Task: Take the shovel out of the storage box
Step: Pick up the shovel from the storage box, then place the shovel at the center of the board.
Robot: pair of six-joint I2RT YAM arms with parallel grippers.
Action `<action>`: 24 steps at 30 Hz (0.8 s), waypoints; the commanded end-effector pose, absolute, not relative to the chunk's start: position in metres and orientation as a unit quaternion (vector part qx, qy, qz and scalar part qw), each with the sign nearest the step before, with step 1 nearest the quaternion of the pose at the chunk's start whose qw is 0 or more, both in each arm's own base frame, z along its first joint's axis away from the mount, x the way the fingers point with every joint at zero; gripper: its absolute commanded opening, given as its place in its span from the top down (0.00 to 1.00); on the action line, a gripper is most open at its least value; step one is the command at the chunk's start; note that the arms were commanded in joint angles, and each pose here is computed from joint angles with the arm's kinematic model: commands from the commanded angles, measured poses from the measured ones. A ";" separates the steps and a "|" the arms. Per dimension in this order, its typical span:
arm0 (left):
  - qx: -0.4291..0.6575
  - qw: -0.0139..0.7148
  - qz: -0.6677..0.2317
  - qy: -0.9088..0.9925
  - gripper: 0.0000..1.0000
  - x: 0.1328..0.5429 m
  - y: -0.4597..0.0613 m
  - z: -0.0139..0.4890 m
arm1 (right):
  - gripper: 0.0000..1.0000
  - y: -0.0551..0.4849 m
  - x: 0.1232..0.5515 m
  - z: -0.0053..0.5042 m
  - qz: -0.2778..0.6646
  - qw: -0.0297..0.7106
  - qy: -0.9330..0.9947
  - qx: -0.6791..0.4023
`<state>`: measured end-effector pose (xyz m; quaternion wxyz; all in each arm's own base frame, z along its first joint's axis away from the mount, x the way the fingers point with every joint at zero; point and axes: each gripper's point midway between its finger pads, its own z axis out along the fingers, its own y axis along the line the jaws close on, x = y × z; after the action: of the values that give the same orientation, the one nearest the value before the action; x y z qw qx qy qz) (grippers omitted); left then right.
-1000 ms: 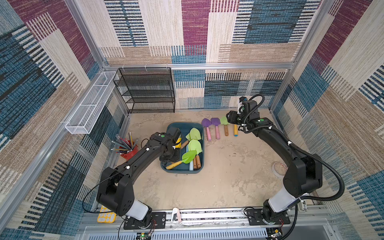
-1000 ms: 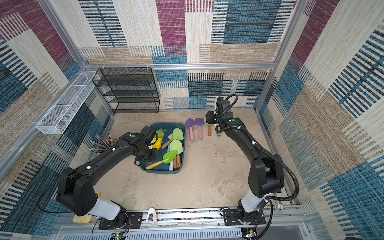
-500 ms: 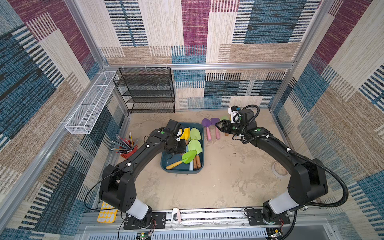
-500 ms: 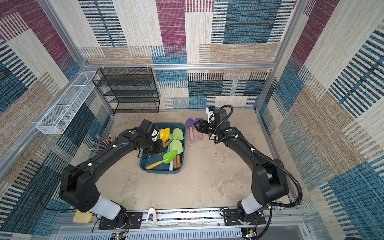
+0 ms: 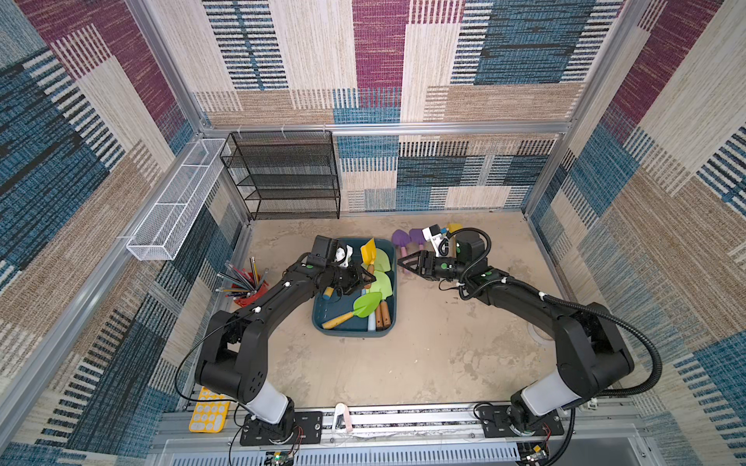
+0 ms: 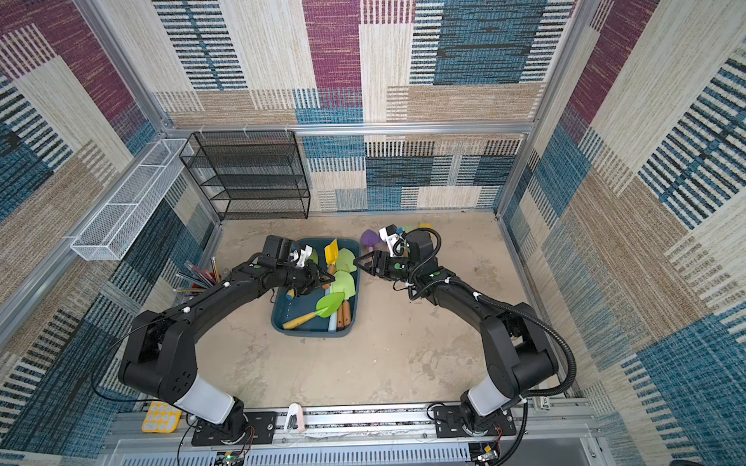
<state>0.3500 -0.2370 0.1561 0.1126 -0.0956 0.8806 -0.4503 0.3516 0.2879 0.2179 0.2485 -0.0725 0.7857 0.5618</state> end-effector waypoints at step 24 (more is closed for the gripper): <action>-0.092 0.112 -0.589 0.795 1.00 0.358 -0.259 0.193 | 0.38 0.335 0.362 0.208 0.685 0.152 0.709 -0.074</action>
<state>0.3579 -0.2558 0.1815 0.1028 -0.1083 0.8071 -0.5712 0.3620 0.3311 0.1974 0.1542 -0.0630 0.7252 0.6680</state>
